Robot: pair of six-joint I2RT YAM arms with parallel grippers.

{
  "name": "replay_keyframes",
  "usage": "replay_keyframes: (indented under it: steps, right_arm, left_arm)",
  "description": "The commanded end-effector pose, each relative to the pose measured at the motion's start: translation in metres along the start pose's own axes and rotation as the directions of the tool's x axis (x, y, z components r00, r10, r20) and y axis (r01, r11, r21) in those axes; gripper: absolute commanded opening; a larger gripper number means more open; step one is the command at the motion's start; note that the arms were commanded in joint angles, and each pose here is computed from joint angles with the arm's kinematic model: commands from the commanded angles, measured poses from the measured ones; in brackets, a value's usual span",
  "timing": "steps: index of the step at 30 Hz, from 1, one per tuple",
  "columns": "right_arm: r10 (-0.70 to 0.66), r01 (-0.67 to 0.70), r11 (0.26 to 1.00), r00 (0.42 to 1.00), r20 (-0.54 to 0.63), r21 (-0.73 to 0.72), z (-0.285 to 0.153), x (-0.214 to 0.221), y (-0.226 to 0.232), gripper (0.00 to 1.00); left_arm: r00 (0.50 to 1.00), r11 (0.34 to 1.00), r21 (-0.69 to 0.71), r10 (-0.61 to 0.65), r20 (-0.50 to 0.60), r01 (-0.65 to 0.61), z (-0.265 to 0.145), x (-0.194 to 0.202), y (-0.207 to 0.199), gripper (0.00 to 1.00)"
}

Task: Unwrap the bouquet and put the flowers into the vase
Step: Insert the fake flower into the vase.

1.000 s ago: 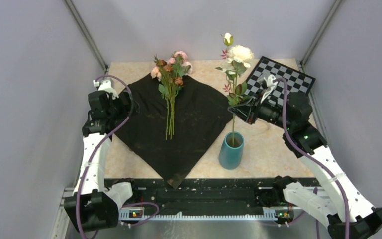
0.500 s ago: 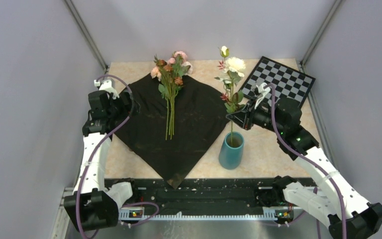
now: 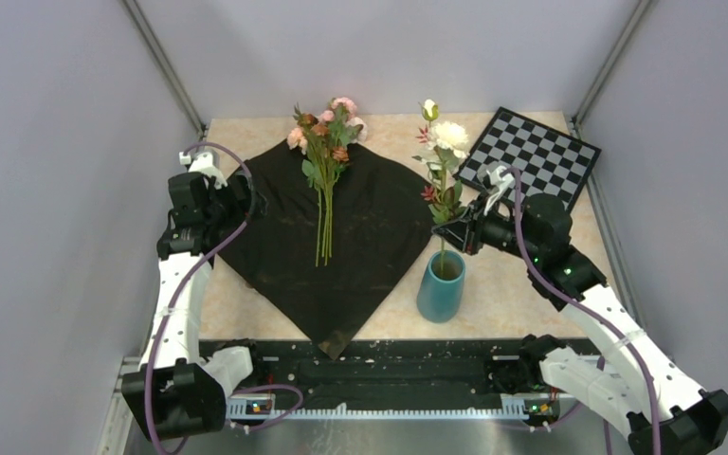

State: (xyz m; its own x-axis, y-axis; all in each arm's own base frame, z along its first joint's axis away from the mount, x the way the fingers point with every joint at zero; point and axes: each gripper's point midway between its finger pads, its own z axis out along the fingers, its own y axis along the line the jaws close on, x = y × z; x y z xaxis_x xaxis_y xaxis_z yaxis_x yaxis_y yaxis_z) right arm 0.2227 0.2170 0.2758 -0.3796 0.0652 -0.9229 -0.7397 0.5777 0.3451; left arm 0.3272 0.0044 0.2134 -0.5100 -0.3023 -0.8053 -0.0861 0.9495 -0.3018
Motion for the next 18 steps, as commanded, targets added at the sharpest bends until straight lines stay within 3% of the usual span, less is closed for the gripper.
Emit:
replay_keyframes:
  steps: [1,11,18]
  right_arm:
    - [0.013,-0.013,1.0,1.0,-0.01,-0.009,-0.004,0.005,0.006,0.19]
    - [0.011,-0.011,1.0,1.0,-0.015,-0.003,-0.009,0.006,0.007,0.4]
    - [-0.01,0.01,1.0,1.0,0.003,0.002,-0.019,-0.001,0.012,0.64]
  left_arm:
    - [1.0,1.0,0.022,0.018,0.012,-0.018,0.003,-0.003,-0.003,0.99]
    - [1.0,1.0,0.024,0.017,0.011,-0.018,0.003,-0.003,-0.003,0.99]
    - [1.0,0.999,0.026,0.018,0.01,-0.018,0.003,-0.003,-0.003,0.99]
